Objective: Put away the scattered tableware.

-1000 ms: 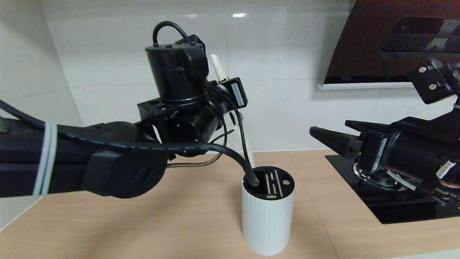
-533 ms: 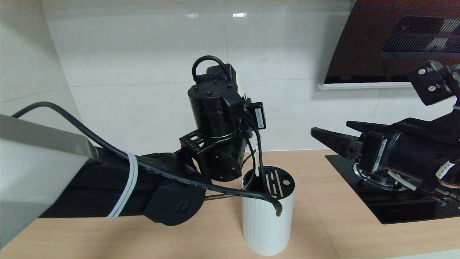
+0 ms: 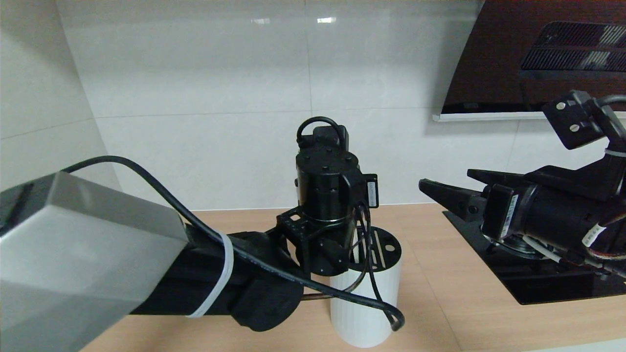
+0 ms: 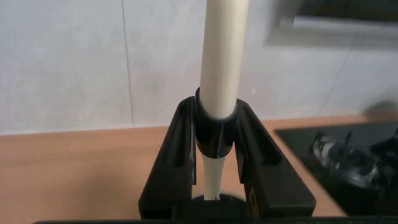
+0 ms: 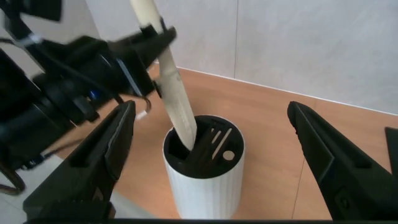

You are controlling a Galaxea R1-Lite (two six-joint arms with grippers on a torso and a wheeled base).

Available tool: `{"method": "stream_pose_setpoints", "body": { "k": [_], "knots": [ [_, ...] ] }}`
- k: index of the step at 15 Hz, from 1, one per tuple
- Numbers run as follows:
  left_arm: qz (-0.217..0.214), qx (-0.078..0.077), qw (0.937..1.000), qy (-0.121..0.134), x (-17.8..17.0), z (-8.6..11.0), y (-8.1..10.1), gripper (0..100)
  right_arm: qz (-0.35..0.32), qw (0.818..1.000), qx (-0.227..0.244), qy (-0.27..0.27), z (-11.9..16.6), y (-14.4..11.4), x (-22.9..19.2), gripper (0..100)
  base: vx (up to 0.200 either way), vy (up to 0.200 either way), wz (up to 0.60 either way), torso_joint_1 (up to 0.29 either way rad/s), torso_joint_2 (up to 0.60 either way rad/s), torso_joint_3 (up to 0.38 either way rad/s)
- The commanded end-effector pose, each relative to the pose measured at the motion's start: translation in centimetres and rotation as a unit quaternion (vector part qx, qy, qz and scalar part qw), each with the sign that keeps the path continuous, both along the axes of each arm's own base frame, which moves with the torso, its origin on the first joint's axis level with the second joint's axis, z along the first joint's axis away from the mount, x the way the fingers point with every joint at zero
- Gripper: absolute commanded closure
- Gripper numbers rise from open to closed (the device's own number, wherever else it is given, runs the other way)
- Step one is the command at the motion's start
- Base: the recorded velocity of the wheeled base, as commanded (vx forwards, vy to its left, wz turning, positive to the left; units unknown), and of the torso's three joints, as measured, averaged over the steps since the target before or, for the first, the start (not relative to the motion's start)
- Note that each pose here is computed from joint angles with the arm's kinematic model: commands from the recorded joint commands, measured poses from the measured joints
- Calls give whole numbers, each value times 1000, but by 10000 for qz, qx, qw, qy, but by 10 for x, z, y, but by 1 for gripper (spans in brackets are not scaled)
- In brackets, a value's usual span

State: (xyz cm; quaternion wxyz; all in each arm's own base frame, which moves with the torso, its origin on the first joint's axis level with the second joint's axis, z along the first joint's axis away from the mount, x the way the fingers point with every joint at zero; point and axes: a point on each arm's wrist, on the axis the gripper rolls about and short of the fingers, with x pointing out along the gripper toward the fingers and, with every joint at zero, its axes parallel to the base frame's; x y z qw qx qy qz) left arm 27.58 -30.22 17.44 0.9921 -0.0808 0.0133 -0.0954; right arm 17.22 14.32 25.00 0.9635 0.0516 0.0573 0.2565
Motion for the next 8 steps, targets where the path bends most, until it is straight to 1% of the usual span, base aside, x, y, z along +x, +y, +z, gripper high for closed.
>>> {"method": "stream_pose_setpoints", "body": {
  "k": [1,3,4,5,7,8],
  "knots": [
    [-63,191,9996,181,-1,-20,-7,100,-2,10000,-15,19,-1,0,1,0,0,0,0,0,0,0],
    [-68,250,9993,285,-1,-30,-8,100,-2,10000,-42,39,-3,1,1,0,0,0,0,0,0,0],
    [-72,292,9988,374,-1,-39,-9,100,-2,10000,-35,43,-3,1,1,0,0,0,0,0,0,0],
    [-70,328,9985,427,-1,-43,-9,100,-2,10000,-47,45,-3,1,1,0,0,0,0,0,0,0],
    [-92,388,9981,476,-3,-48,-10,100,-2,10000,-52,50,-4,1,1,0,0,0,0,0,0,0],
    [-113,462,9973,551,-6,-55,-10,100,-2,10000,-45,54,-4,1,1,0,0,0,0,0,0,0]
  ]
}}
